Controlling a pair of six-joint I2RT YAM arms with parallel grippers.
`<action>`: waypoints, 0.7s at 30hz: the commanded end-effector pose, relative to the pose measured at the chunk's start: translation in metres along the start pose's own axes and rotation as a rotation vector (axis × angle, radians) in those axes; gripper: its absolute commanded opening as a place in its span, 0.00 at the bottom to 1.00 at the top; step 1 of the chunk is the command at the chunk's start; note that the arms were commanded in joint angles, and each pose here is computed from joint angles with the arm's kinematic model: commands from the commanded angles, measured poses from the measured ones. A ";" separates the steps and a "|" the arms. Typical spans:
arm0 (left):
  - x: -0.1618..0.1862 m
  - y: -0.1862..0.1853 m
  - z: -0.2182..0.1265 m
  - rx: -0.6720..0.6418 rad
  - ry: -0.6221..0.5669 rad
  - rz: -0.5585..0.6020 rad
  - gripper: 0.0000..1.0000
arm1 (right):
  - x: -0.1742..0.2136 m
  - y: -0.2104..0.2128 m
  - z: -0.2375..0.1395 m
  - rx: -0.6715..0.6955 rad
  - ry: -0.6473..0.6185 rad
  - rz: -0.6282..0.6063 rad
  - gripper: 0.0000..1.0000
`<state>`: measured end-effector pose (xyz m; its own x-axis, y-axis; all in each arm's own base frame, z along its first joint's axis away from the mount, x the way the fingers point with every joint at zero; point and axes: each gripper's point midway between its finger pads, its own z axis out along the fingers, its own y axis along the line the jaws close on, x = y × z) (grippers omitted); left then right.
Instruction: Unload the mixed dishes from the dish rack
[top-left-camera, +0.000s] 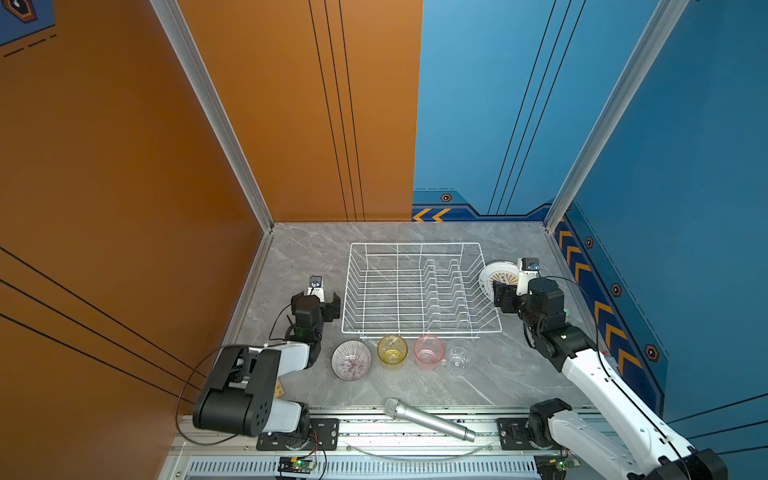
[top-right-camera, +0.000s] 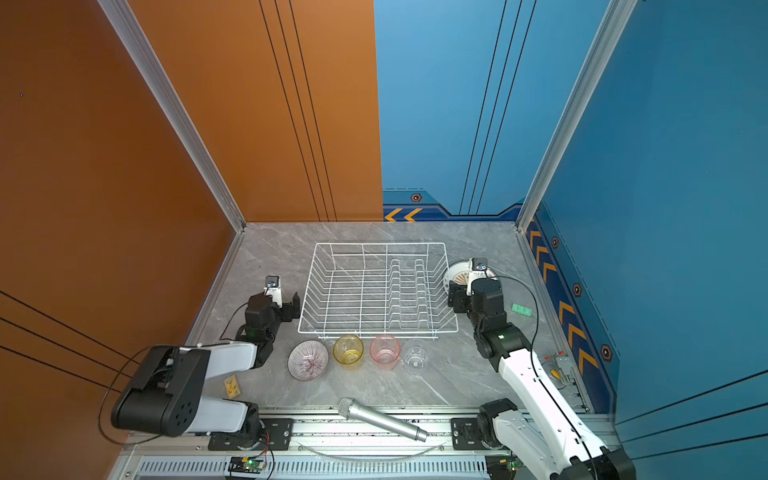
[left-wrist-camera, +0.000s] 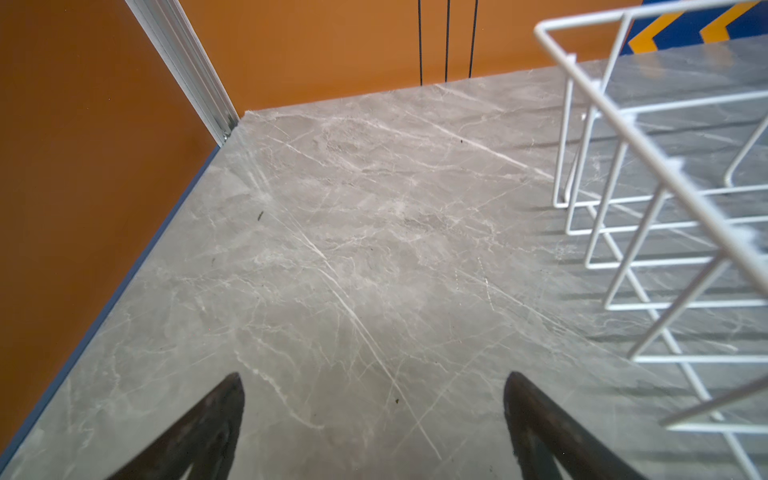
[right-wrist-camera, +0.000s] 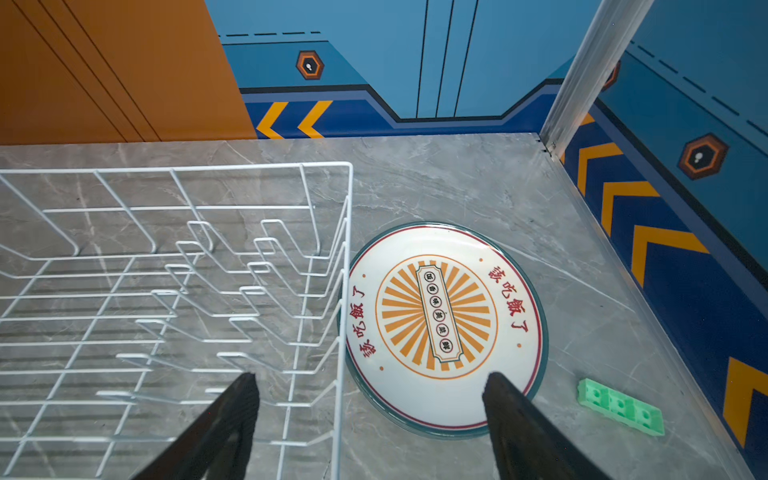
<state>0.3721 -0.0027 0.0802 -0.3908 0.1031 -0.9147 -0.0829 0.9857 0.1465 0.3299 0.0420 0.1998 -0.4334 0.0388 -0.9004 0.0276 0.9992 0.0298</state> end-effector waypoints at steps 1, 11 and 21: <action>-0.023 0.007 0.004 -0.030 -0.150 -0.030 0.98 | -0.012 -0.017 0.010 0.089 -0.088 0.041 0.85; -0.018 -0.004 0.002 0.040 -0.134 0.000 0.98 | 0.019 -0.072 0.043 0.301 -0.145 0.128 0.92; -0.020 -0.005 0.009 0.075 -0.111 -0.016 0.98 | 0.047 -0.084 0.069 0.328 -0.136 0.060 0.95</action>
<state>0.3745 -0.0079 0.0893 -0.2708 0.1174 -0.9554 -0.0508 0.9894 0.1360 0.3618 -0.0359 0.1147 -0.3673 0.0860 -0.9261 0.3346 0.9413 -0.0453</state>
